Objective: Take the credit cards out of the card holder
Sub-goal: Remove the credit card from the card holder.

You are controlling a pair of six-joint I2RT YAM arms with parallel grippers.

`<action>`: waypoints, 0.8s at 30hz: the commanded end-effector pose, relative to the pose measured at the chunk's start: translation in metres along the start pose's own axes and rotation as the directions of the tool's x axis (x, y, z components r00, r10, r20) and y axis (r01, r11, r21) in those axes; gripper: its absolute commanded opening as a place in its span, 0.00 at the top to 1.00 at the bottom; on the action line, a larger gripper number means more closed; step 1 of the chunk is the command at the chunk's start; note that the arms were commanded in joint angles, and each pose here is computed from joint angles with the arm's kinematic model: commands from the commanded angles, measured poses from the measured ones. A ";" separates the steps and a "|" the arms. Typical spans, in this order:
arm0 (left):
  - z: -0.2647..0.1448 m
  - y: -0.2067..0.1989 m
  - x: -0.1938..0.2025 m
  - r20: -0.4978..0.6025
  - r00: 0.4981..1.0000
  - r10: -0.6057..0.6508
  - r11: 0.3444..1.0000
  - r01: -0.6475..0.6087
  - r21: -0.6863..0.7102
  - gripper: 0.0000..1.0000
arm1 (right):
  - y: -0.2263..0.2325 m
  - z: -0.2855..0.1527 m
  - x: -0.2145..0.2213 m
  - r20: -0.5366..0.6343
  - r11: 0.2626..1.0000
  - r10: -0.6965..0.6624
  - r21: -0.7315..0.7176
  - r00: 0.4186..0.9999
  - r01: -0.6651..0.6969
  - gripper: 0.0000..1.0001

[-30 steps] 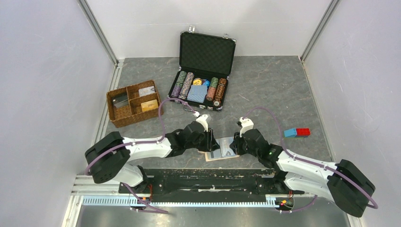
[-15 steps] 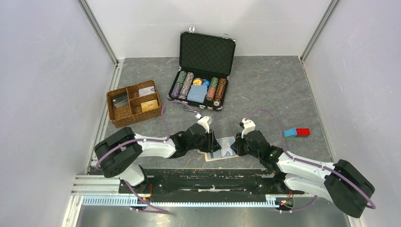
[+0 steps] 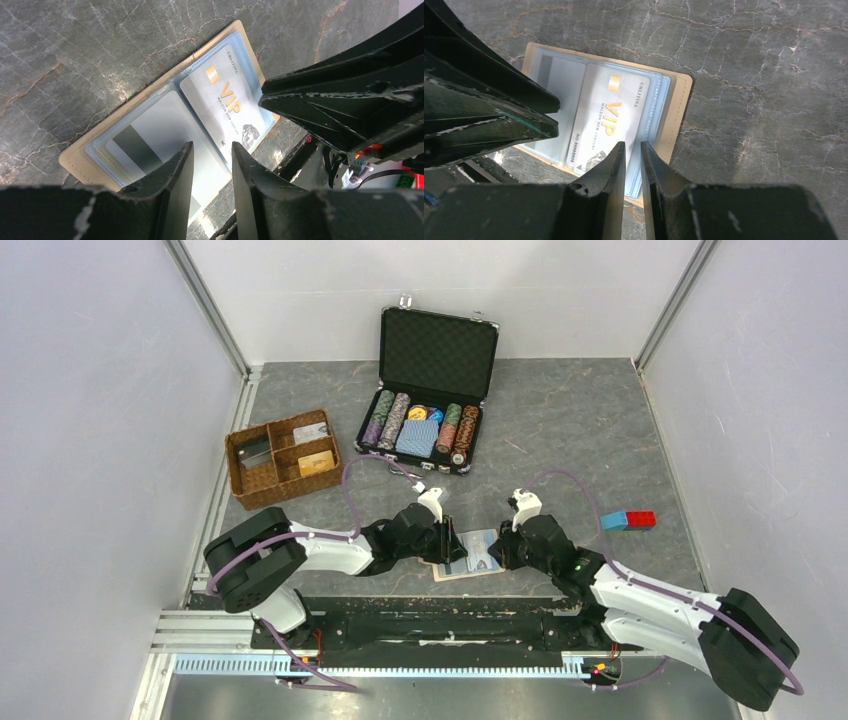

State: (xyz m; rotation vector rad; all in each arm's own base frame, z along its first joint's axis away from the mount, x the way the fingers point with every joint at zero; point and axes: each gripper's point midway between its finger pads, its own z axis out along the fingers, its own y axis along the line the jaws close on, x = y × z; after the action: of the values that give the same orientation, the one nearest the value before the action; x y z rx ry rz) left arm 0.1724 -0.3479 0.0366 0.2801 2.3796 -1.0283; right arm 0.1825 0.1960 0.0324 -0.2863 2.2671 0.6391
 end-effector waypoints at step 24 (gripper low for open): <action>0.006 -0.003 -0.002 0.015 0.999 -0.032 0.999 0.032 0.023 0.60 | 0.007 0.009 0.010 -0.042 0.999 0.036 -0.035 0.998 -0.038 0.83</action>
State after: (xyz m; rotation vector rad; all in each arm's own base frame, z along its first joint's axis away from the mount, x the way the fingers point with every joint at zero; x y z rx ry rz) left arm 0.1735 -0.3500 0.0361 0.2791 2.3717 -1.0362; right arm 0.1810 0.2061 0.0266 -0.3016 2.3050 0.6752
